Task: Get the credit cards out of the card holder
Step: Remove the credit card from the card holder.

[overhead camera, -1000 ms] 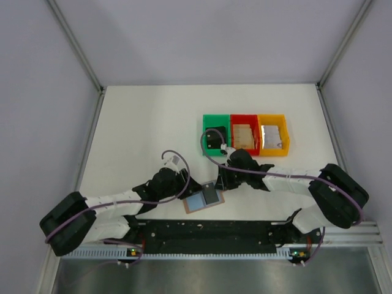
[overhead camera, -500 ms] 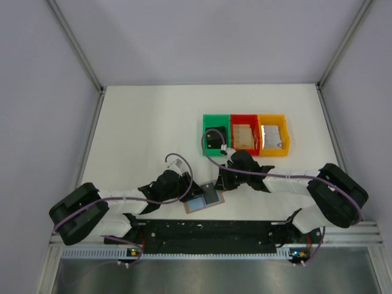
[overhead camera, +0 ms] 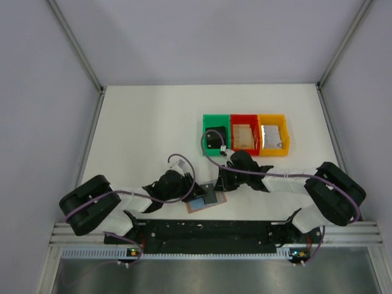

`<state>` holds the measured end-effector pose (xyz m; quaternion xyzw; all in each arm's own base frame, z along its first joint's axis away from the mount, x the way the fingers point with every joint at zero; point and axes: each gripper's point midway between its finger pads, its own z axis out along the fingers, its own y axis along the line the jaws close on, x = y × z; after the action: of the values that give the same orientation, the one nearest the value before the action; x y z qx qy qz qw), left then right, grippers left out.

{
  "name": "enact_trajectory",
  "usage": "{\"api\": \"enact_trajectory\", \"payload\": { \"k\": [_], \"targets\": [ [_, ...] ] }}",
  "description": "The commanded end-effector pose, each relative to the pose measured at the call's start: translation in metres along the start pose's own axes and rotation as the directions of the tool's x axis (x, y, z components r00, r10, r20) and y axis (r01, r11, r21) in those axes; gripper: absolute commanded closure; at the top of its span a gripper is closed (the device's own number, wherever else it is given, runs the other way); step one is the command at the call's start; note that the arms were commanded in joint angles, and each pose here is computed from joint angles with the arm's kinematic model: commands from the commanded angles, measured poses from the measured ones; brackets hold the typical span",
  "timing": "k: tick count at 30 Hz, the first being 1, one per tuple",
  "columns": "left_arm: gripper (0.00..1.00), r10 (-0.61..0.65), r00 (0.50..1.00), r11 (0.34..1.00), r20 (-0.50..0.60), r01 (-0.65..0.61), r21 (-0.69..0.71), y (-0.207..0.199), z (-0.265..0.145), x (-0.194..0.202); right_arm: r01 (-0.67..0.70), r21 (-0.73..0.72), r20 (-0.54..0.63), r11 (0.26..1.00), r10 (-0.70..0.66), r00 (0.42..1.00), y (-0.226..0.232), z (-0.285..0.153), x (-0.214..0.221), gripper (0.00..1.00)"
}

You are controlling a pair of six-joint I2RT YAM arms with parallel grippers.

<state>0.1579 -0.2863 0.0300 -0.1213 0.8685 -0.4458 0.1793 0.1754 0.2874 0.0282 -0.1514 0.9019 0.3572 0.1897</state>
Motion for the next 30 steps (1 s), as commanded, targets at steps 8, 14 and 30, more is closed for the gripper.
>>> {"api": "enact_trajectory", "payload": {
  "k": [8, 14, 30],
  "targets": [
    [0.76, -0.013, 1.000, 0.996, 0.024, 0.010, 0.093, -0.009, -0.008, 0.001, -0.017, -0.012, -0.007, 1.000, 0.017, 1.000, 0.000, 0.003, 0.001, 0.85],
    [0.78, -0.013, 0.999, 0.989, 0.038, 0.008, 0.146, -0.017, -0.014, -0.001, -0.016, -0.013, -0.009, 1.000, 0.016, 1.000, 0.000, 0.004, 0.001, 0.85],
    [1.00, -0.022, 0.999, 0.979, 0.047, 0.012, 0.205, -0.021, -0.017, -0.001, -0.054, -0.115, 0.033, 0.992, 0.058, 0.998, 0.015, -0.001, -0.007, 0.85]
  ]
}}
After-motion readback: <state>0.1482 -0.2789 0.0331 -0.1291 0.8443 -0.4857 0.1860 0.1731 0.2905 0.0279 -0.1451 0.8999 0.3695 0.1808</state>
